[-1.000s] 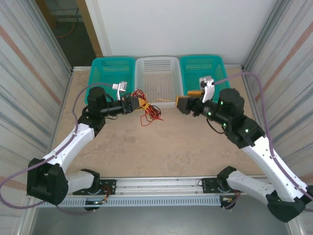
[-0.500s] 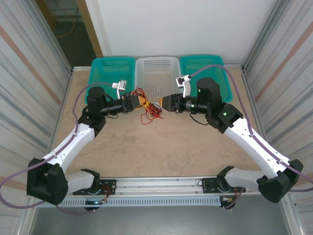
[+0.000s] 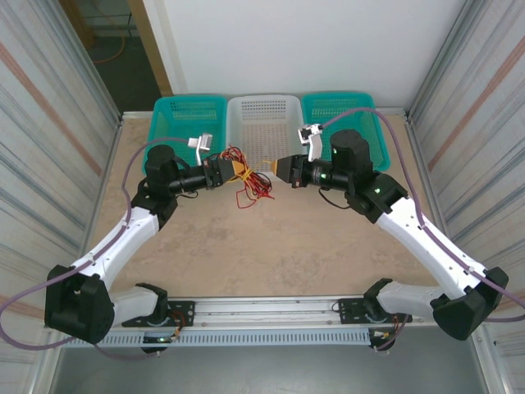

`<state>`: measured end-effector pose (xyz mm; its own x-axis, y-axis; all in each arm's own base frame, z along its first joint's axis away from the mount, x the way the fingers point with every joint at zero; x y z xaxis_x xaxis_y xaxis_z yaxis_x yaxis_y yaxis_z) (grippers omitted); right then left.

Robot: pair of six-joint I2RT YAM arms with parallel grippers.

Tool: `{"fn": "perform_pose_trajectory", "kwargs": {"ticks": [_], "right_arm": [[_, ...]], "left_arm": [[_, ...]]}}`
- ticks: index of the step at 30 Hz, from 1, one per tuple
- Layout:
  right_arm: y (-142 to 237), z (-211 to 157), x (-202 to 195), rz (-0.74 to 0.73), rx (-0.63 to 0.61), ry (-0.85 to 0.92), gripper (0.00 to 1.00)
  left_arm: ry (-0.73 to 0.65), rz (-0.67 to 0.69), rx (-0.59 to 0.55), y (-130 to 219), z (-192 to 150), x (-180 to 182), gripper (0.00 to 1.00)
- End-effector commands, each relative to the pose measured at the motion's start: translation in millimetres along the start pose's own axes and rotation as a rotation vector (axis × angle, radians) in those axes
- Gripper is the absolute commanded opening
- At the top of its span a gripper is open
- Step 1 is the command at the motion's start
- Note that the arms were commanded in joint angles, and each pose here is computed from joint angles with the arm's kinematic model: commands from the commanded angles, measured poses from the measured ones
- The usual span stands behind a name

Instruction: Untangle the cables

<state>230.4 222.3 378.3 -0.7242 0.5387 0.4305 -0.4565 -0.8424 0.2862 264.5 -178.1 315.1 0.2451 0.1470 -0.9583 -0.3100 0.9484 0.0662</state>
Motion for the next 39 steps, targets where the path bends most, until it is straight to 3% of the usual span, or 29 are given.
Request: {"fn": "perform_pose_trajectory", "kwargs": {"ticks": [1,3,8,13,15,21,25,31,36,39], "right_arm": [[6,12,2,-0.003,-0.044,0.005,0.08],[7,12,0,-0.016,-0.049,0.001,0.00],[20,23,-14,-0.105,-0.093,-0.022,0.00],[37,33,-30,-0.280,-0.171,0.084,0.00],[42,36,-46,-0.375,-0.195,0.050,0.00],[21,33,-115,-0.275,-0.065,-0.189,0.00],[-7,15,-144,-0.199,-0.072,-0.283,0.00],[-38,-7,-140,0.051,-0.224,-0.375,0.00],[-59,-39,-105,0.100,-0.174,-0.368,0.00],[-59,-63,-85,0.112,-0.166,-0.386,0.00]], "left_arm": [[-0.074,-0.054,0.025,0,-2,-19,0.00],[-0.077,-0.053,0.031,0,-3,-19,0.00],[-0.086,-0.059,0.061,-1,-5,-19,0.00],[-0.108,-0.107,0.105,-2,-10,-26,0.00],[-0.126,-0.151,0.133,-4,-16,-35,0.00],[-0.204,-0.256,0.210,-13,-35,-73,0.00],[-0.242,-0.340,0.223,-14,-38,-105,0.00],[-0.300,-0.437,0.091,-7,-26,-136,0.00],[-0.314,-0.474,-0.210,1,-1,-137,0.00],[-0.340,-0.361,-0.386,5,13,-127,0.00]]}}
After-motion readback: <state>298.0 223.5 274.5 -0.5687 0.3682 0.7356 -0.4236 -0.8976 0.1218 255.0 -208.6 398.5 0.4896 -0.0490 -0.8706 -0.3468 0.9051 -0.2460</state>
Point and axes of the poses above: each hand's point on the last joint's axis, 136 mm out from that joint toward the fingers, its own y axis back along the fingers, its own x axis along the line the jaws close on, z = x × y, the point moved 7 cm from there along y, back along the fingers, and after that the axes turned 15 degrees about y, right-handed, at the moved point
